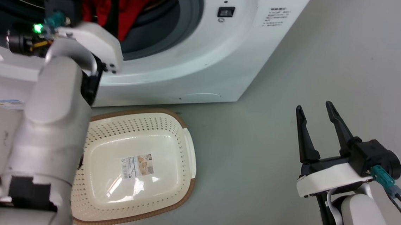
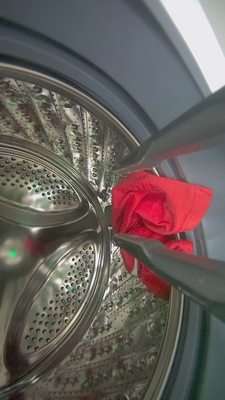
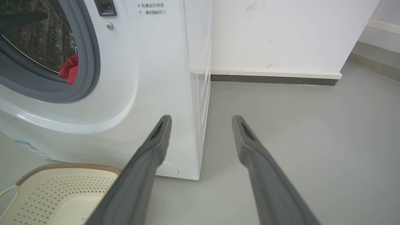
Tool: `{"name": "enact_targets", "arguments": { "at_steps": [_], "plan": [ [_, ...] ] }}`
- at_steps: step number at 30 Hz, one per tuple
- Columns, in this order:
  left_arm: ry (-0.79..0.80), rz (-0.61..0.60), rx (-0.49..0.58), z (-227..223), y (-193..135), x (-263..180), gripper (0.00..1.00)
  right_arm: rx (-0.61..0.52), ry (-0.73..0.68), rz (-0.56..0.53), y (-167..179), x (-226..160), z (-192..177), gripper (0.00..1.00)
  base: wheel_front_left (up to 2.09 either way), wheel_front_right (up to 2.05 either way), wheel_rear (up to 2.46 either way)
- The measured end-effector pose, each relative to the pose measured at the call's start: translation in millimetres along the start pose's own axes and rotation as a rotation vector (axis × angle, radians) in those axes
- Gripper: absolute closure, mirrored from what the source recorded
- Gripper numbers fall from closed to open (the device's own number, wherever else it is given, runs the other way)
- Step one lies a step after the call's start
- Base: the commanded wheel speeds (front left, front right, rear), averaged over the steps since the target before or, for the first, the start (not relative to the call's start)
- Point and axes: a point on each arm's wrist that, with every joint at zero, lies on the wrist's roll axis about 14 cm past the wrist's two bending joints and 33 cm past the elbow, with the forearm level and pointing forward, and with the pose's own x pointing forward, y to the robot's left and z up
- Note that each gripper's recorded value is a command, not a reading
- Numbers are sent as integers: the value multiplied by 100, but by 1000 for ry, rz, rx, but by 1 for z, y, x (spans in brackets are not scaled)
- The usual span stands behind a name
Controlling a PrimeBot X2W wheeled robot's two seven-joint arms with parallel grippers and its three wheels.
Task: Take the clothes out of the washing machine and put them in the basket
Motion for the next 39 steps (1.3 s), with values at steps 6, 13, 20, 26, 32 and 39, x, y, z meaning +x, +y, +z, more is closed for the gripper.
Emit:
{"name": "enact_targets", "arguments": {
  "at_steps": [6,13,20,26,32,39],
  "plan": [
    [181,-15,-8,-31,7,34,0,23,48,-28,-10,1,-19,0,0,0,0],
    [434,-34,-22,-72,5,52,0,41,89,-60,-21,0,-34,0,0,0,0],
    [629,-37,-42,-102,7,56,0,54,104,-69,-25,1,-40,0,0,0,0],
    [769,-55,-77,-122,-3,51,0,68,116,-83,-28,-2,-44,0,0,0,0],
    [838,-41,-141,-125,-6,48,100,76,116,-95,-32,-5,-43,0,0,0,0],
    [614,-3,-101,-91,3,56,100,75,89,-95,-32,-6,-33,0,0,0,0]
  ]
}}
